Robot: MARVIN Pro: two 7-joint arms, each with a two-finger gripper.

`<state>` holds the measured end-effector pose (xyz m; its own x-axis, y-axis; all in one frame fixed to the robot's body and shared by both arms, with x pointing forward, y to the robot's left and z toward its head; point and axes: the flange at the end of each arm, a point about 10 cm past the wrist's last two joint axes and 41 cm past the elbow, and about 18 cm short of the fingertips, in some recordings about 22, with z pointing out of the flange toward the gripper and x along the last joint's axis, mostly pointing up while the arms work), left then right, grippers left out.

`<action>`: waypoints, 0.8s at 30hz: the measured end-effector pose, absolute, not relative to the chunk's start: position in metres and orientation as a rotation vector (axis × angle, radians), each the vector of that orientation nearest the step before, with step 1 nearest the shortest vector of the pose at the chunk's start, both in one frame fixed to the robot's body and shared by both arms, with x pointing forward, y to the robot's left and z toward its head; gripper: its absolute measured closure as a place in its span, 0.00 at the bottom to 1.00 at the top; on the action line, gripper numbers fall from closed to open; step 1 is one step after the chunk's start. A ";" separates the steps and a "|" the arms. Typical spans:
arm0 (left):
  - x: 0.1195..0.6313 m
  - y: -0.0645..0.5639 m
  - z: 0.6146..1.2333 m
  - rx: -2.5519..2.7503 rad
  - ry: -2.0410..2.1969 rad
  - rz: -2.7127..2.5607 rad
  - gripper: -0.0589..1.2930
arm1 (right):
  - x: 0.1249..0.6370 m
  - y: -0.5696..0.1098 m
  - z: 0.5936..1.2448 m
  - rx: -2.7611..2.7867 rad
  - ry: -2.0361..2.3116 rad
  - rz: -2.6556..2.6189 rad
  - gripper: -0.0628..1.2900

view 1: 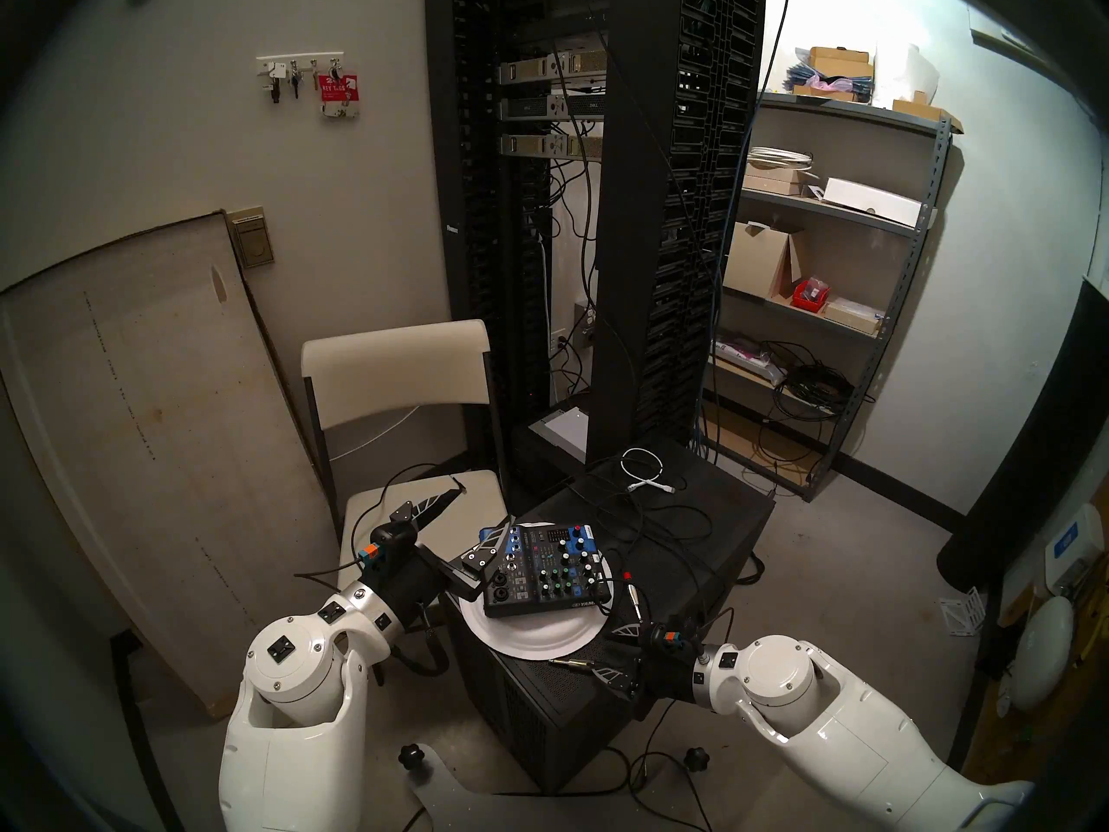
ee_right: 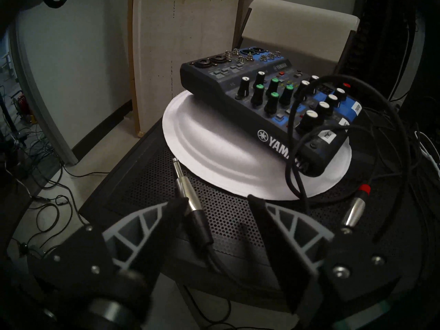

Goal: Insert aux cable

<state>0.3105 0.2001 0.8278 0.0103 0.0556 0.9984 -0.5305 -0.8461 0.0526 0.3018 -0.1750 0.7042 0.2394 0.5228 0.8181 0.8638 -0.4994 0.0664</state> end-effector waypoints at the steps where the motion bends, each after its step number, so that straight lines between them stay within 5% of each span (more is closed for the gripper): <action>1: 0.310 0.200 0.828 1.879 -0.486 1.889 0.02 | 0.302 -0.176 0.705 -2.119 -1.273 -1.148 0.32; 5: 0.310 0.200 0.828 1.879 -0.486 1.889 0.02 | 0.303 -0.180 0.705 -2.125 -1.278 -1.126 0.36; 8: 0.310 0.200 0.828 1.879 -0.486 1.889 0.02 | 0.303 -0.183 0.706 -2.131 -1.280 -1.118 0.25; 16: 0.310 0.200 0.828 1.879 -0.486 1.889 0.02 | 0.302 -0.189 0.702 -2.143 -1.283 -1.094 0.20; 24: 0.310 0.200 0.828 1.879 -0.486 1.889 0.02 | 0.302 -0.191 0.692 -2.155 -1.275 -1.062 0.33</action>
